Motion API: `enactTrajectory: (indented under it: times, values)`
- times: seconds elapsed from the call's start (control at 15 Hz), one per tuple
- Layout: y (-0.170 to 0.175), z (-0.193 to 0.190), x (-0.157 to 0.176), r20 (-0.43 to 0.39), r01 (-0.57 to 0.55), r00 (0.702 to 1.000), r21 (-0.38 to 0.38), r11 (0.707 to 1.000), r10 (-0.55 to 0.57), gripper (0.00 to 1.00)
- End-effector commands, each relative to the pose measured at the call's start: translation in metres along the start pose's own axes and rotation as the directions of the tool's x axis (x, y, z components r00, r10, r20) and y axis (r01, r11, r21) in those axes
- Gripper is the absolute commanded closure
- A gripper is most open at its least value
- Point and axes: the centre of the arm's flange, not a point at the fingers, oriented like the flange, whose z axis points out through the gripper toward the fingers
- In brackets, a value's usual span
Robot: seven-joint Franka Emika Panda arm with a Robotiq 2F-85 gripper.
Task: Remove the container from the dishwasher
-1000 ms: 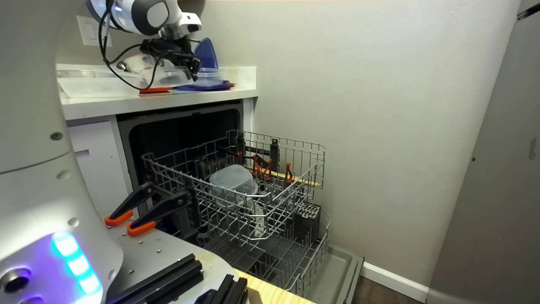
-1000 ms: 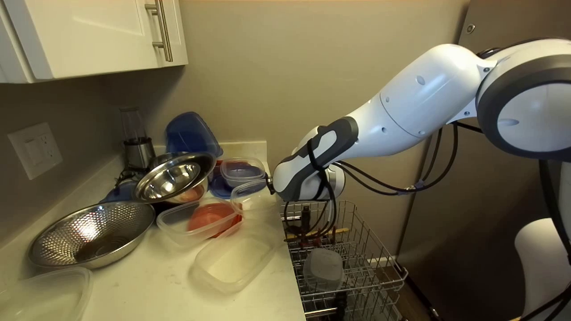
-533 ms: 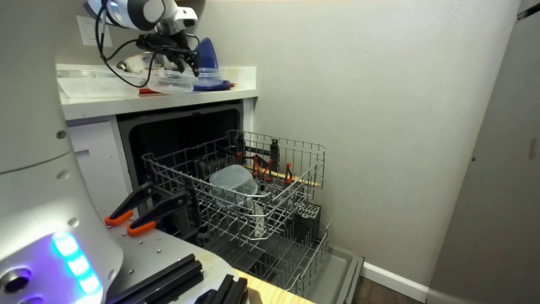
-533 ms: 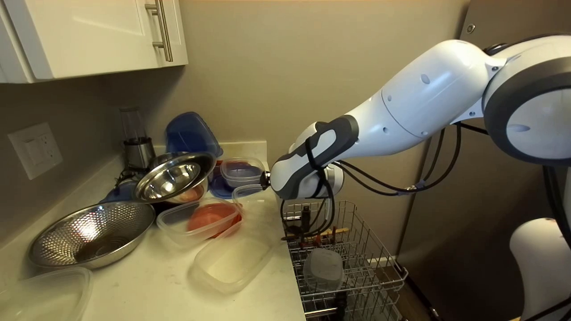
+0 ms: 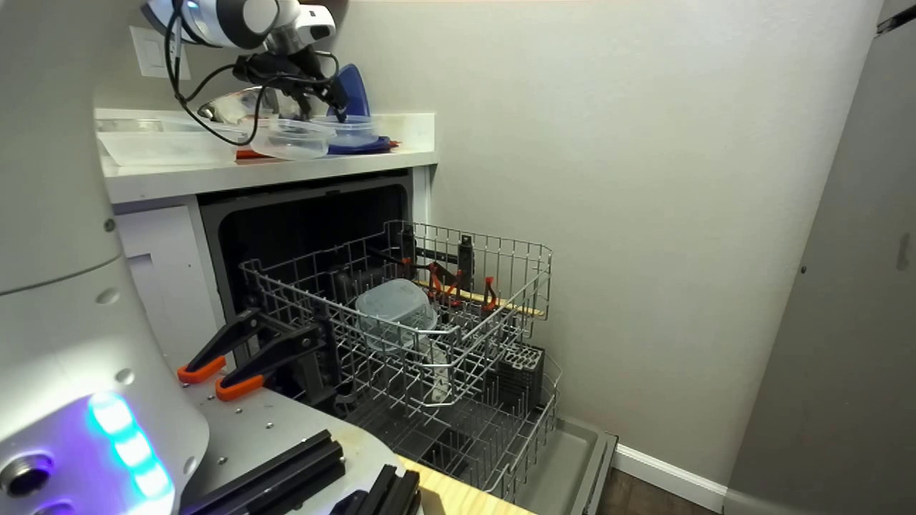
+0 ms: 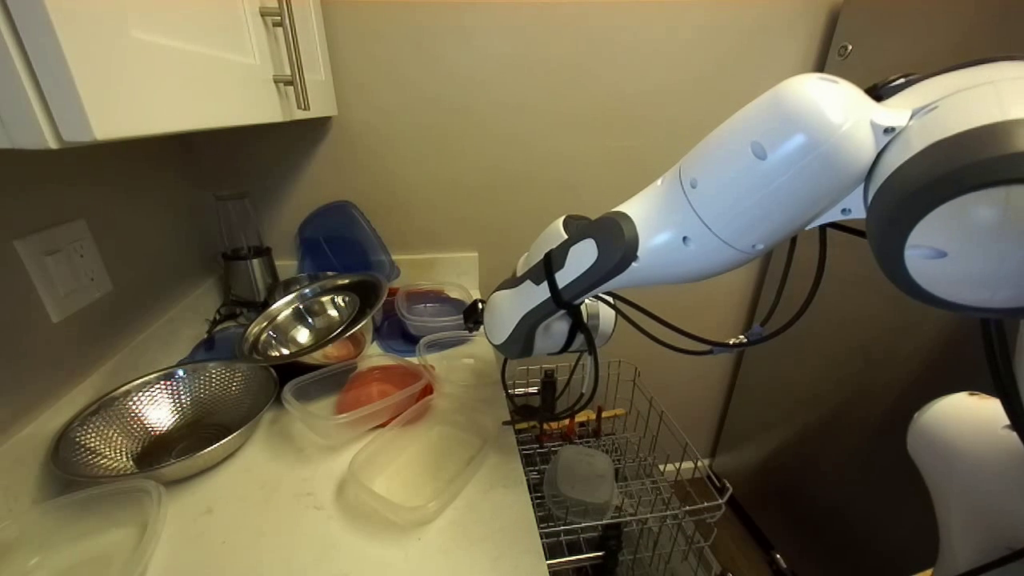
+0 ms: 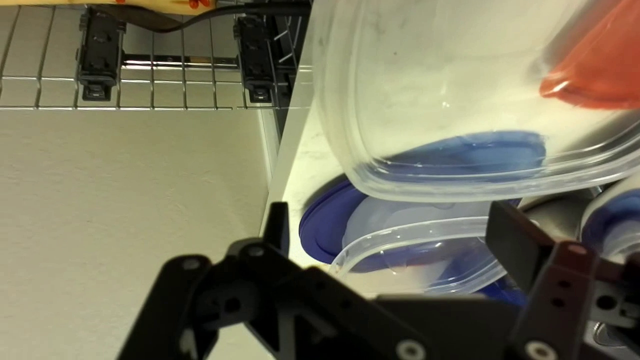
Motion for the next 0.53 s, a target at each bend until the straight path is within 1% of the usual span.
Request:
enactTrajectory:
  times: [0.0, 0.07, 0.13, 0.47]
  values:
    - [-0.0088, -0.0058, 0.0018, -0.013, -0.024, 1.0, -0.025, 0.999, 0.024, 0.0]
    - [-0.0094, -0.0053, 0.0015, -0.018, -0.026, 1.0, -0.026, 0.999, 0.025, 0.0]
    - [-0.0015, -0.0004, -0.0002, -0.011, -0.005, 1.0, -0.012, 1.0, 0.005, 0.0]
    - [-0.0024, 0.0002, -0.0014, -0.01, -0.003, 1.0, -0.013, 1.0, 0.002, 0.0]
